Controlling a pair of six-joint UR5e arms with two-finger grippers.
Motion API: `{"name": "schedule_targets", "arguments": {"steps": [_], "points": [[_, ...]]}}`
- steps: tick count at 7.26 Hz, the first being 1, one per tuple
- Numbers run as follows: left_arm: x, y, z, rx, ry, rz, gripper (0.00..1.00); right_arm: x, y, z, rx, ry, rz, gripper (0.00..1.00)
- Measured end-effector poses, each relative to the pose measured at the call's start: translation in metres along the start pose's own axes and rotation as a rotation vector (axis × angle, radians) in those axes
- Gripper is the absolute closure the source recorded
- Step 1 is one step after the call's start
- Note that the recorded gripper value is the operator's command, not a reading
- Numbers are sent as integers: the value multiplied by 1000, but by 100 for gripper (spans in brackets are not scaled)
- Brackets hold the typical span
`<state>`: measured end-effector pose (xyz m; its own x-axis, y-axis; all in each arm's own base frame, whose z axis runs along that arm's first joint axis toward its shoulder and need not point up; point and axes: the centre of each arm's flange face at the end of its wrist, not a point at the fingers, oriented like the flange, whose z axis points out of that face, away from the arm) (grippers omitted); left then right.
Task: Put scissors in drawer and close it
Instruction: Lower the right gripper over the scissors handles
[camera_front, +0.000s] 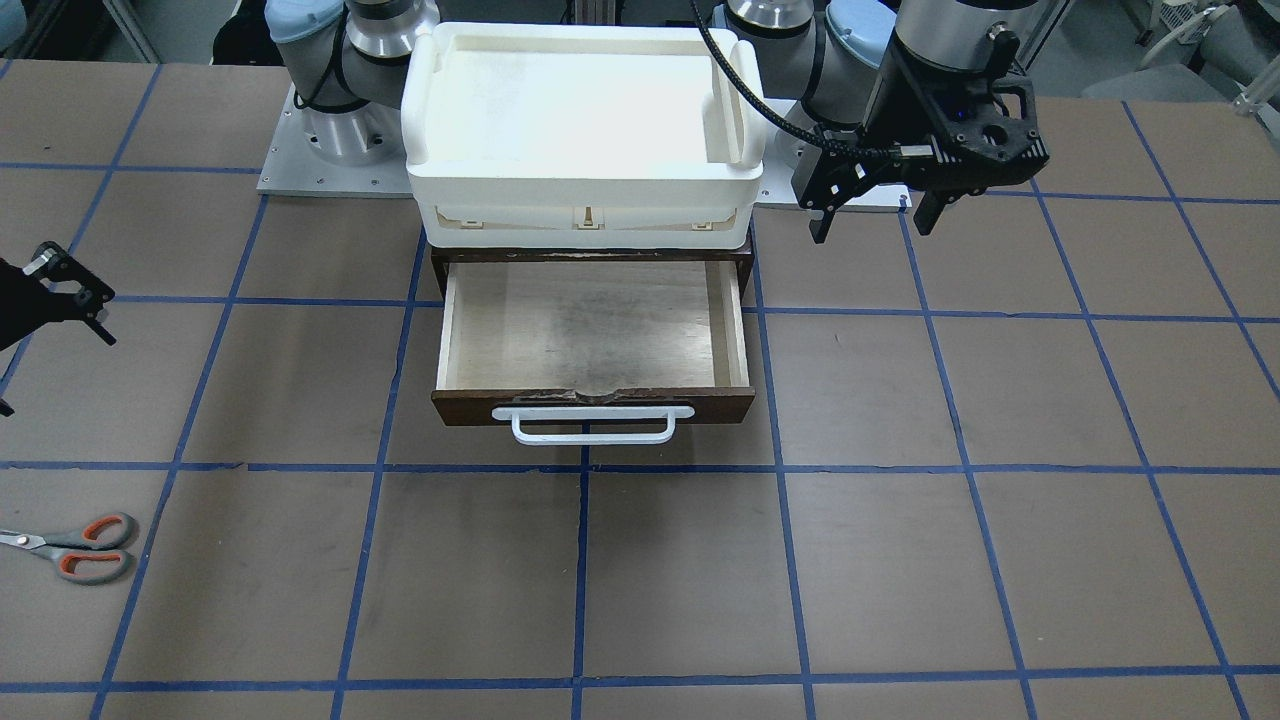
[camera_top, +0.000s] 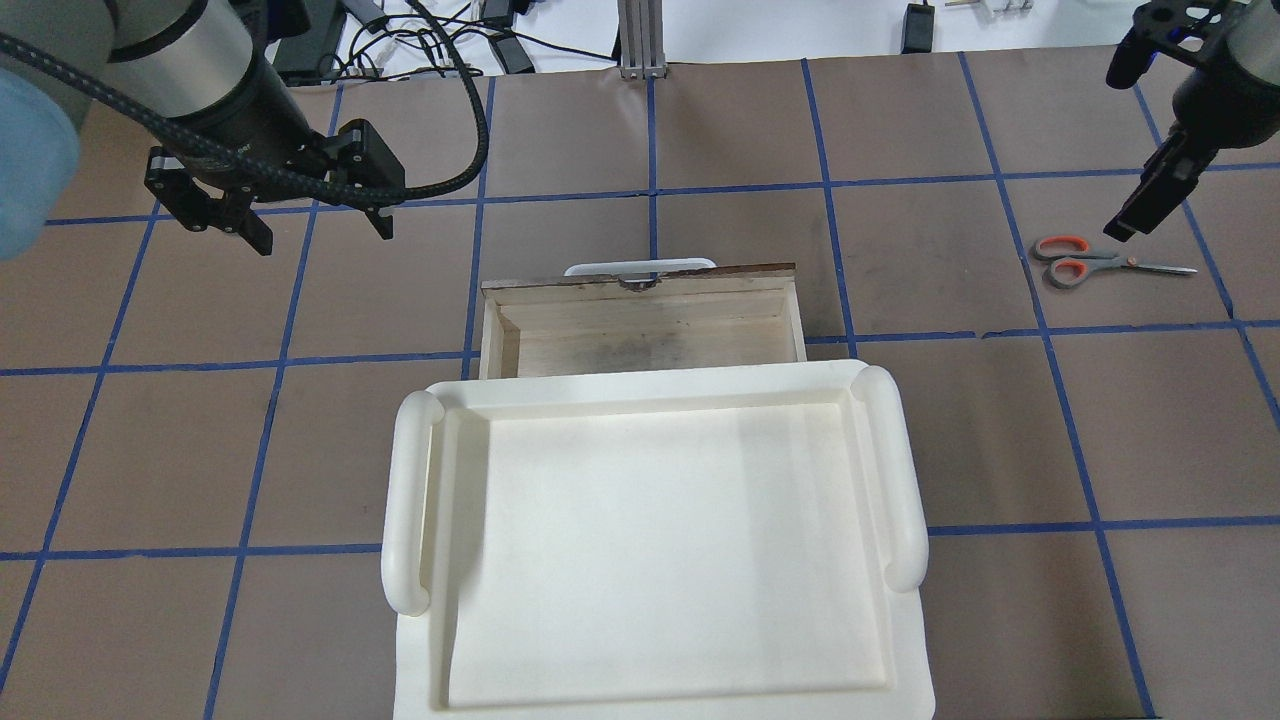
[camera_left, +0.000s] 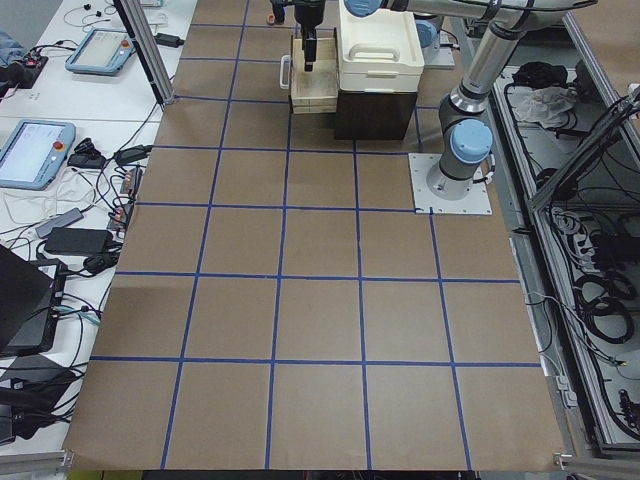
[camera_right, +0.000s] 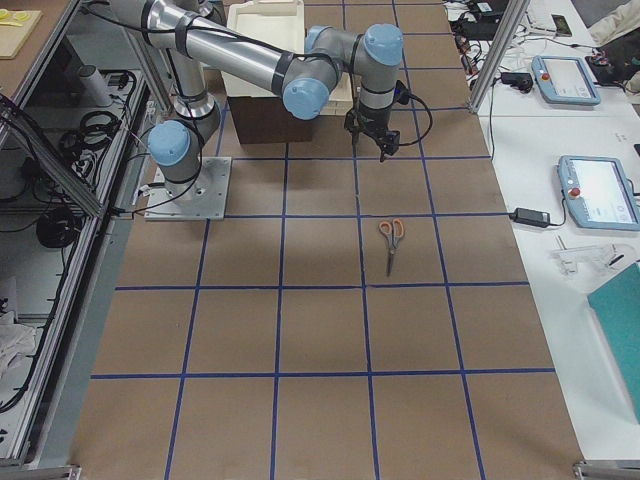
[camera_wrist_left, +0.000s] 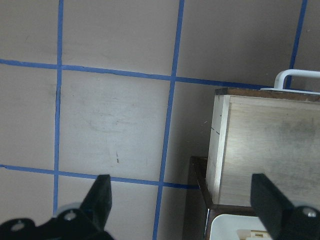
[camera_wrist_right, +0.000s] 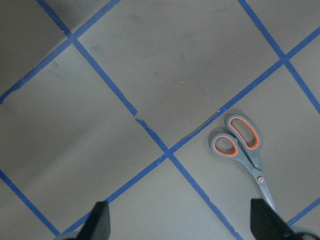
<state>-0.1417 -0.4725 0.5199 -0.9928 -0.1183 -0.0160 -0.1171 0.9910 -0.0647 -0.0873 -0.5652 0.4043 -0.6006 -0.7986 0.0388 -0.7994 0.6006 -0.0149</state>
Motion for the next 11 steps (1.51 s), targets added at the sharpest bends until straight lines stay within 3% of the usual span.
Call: {"name": "schedule_targets", "arguments": {"steps": [2, 4, 7, 11], "points": [[0, 0, 0, -2, 0, 0, 0, 36, 25, 37, 14, -12, -181, 0], [0, 0, 0, -4, -1, 0, 0, 63, 48, 76, 33, -43, -210, 0], [0, 1, 1, -5, -1, 0, 0, 88, 62, 118, 36, -39, -213, 0], [0, 1, 1, -6, -1, 0, 0, 123, 79, 184, 31, 11, -354, 0]]}}
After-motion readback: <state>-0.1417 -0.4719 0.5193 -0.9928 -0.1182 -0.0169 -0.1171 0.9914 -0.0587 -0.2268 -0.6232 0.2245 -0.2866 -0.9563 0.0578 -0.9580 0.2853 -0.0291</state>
